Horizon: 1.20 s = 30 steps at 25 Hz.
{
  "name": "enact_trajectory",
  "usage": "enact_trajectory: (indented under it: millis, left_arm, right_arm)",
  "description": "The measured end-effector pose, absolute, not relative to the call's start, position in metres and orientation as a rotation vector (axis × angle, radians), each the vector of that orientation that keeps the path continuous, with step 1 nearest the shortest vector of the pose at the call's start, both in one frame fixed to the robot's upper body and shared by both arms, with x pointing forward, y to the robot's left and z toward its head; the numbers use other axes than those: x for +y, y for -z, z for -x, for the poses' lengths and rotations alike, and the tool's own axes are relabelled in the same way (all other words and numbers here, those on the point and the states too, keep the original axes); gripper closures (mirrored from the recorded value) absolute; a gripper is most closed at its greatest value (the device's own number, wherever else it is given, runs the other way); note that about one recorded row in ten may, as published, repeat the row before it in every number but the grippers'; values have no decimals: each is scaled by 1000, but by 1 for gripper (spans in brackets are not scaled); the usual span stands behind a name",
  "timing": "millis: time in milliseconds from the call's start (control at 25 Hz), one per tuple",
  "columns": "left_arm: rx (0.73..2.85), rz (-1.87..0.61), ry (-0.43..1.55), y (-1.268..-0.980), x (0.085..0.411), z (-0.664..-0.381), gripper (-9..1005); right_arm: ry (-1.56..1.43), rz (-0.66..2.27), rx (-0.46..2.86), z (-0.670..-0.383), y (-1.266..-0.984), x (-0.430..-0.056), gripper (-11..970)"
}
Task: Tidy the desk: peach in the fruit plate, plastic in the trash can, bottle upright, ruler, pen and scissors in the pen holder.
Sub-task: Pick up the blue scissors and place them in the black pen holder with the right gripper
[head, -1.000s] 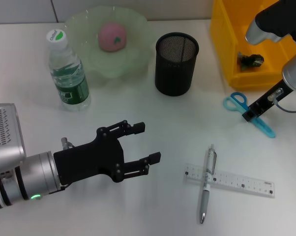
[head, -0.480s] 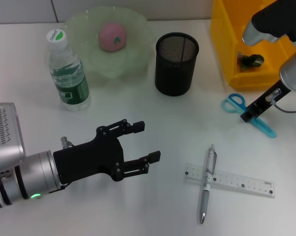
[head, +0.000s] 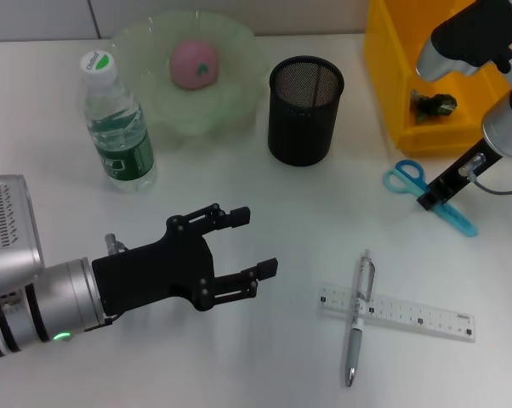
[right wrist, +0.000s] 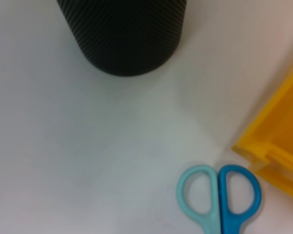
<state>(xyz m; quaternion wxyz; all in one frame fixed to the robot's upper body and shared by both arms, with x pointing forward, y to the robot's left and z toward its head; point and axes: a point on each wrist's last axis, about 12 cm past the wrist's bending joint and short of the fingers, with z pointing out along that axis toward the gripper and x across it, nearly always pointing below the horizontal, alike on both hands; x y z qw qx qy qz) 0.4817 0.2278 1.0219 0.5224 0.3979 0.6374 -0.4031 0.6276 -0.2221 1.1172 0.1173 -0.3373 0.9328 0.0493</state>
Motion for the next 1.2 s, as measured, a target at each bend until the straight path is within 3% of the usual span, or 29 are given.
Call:
enact_trajectory:
  millis: [320, 760, 1200]
  left_arm:
    - [1525, -953, 964, -1022, 228, -482, 210]
    - [1527, -945, 962, -1023, 229, -484, 210]
    - [1522, -930, 959, -1025, 231, -485, 210]
  right_arm:
    - [-151, 1000, 2694, -629, -1126, -221, 736]
    - [-383, 1157, 2530, -616, -1141, -214, 736]
    - [-643, 1232, 2217, -584, -1130, -231, 736]
